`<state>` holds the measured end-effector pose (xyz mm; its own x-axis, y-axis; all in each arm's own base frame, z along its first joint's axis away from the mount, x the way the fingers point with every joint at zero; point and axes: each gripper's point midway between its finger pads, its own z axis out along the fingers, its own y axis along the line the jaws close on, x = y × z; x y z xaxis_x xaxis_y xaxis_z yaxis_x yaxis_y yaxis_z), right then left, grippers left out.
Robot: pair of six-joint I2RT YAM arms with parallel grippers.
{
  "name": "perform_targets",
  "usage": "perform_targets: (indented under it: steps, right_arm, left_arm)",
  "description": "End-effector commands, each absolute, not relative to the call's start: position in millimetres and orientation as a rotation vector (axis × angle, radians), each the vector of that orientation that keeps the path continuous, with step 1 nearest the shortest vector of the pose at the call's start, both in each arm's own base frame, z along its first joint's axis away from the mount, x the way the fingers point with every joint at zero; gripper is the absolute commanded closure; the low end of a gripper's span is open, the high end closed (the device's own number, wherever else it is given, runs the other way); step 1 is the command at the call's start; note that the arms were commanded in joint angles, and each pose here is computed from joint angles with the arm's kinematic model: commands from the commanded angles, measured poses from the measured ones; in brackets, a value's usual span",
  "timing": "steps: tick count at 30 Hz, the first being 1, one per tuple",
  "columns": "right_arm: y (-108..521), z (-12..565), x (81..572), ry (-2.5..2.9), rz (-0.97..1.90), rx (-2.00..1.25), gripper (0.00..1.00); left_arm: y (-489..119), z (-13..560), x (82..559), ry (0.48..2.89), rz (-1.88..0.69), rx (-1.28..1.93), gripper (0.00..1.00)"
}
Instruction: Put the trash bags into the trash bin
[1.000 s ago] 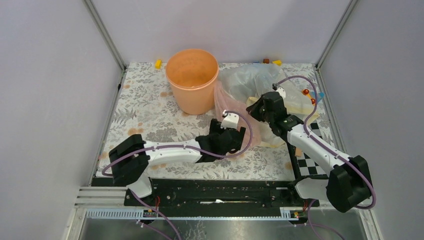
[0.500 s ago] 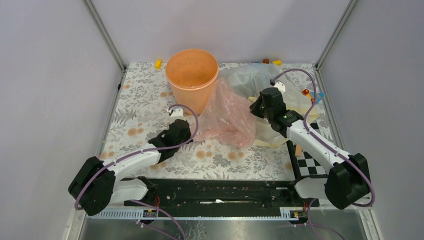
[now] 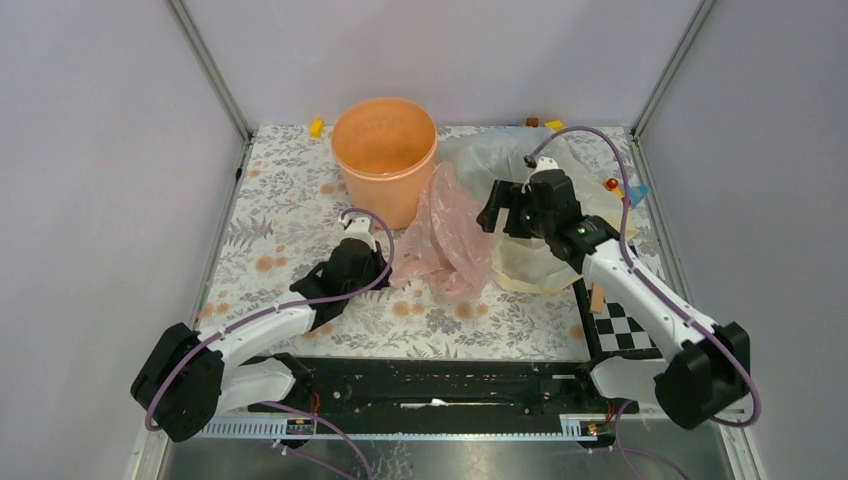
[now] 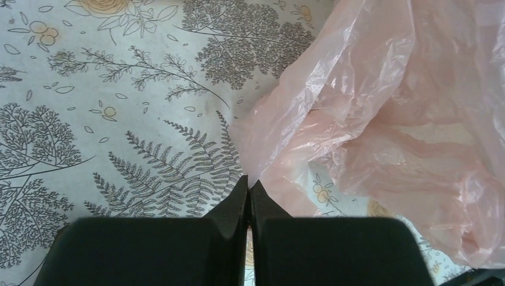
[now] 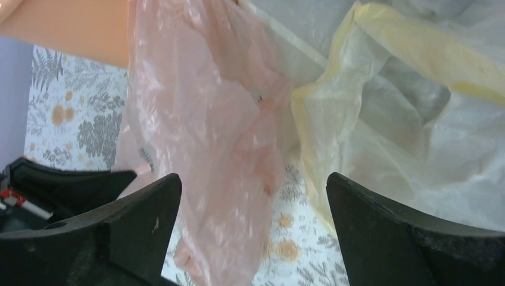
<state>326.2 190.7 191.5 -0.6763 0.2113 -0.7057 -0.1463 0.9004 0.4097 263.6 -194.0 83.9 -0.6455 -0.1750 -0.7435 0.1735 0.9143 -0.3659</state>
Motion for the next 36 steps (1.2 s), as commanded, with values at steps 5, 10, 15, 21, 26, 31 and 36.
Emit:
perform_targets:
  steps: [5,10,15,21,26,31,36]
  right_arm:
    - [187.7,195.2,239.0,2.308,0.716,-0.102,0.0]
    - [217.9,186.4,197.8,2.357,0.846,-0.205,0.0]
    - [225.4,154.5,206.3,2.401,0.817,-0.079,0.09]
    - [230.3,133.5,226.9,2.4,0.755,-0.042,0.34]
    - [220.5,140.2,242.1,2.385,0.639,-0.014,1.0]
    - [172.9,177.7,260.1,2.253,0.418,0.05,1.0]
    - [111.3,182.7,268.8,2.228,0.27,0.198,1.0]
  left_arm:
    - [-206.5,109.2,262.8,2.145,-0.629,0.026,1.0]
    - [-211.1,114.2,259.1,2.136,-0.664,0.061,1.0]
    - [-211.7,115.8,259.5,2.123,-0.677,0.052,1.0]
    - [-194.9,108.5,260.5,2.146,-0.56,0.049,1.0]
    - [-174.9,102.8,261.6,2.162,-0.453,-0.029,1.0]
    - [-141.4,98.6,265.4,2.111,-0.345,-0.218,1.0]
    - [-109.9,88.1,267.3,2.119,-0.276,-0.39,1.0]
